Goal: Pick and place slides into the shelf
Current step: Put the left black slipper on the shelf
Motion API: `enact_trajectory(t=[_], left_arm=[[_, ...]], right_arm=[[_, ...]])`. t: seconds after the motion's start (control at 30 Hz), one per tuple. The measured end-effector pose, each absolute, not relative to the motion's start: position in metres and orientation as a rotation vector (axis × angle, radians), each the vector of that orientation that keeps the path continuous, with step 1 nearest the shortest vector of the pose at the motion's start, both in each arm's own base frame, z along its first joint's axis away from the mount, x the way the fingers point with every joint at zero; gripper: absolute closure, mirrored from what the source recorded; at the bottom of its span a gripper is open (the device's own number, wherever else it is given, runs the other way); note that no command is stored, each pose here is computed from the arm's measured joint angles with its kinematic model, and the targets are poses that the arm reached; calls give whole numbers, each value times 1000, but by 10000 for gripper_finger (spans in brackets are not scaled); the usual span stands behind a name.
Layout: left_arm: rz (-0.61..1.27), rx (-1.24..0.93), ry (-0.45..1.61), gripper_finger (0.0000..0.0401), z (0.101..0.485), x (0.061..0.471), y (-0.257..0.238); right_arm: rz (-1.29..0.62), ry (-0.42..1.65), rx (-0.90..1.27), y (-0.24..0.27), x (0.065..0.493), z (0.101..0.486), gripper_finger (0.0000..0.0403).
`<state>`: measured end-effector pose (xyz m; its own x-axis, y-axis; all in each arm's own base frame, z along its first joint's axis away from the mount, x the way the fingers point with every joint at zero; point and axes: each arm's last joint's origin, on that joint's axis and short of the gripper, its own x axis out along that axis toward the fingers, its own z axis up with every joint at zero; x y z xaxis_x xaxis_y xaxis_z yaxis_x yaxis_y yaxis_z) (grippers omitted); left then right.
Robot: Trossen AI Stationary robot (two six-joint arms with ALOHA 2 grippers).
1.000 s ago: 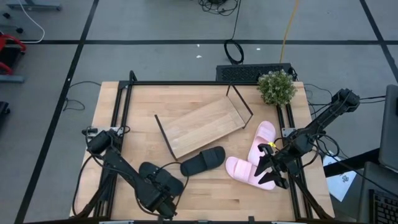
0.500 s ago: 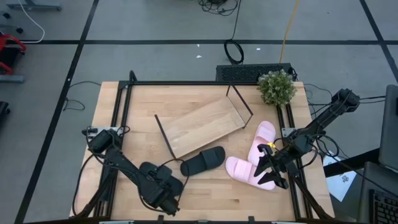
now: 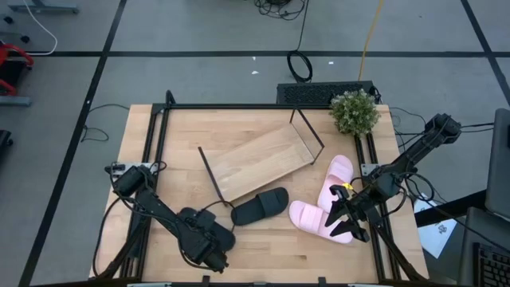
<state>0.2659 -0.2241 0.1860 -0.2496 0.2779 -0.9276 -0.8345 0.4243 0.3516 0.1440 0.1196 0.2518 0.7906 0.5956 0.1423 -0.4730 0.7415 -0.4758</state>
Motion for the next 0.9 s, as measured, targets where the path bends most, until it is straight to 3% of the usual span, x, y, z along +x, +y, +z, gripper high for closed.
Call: enact_trajectory(t=[0.57,0.7,0.9], left_arm=[[1162,-555,1444,189,186,268,-223],[1163,-553,1441,230,186,267,-223],[1152,-541,1429,333,187,268,-223]], right_arm=[[595,-296,-437,120,144,252,259],[596,-296,-437,120,144,252,259],[596,-296,-437,120,144,252,259]])
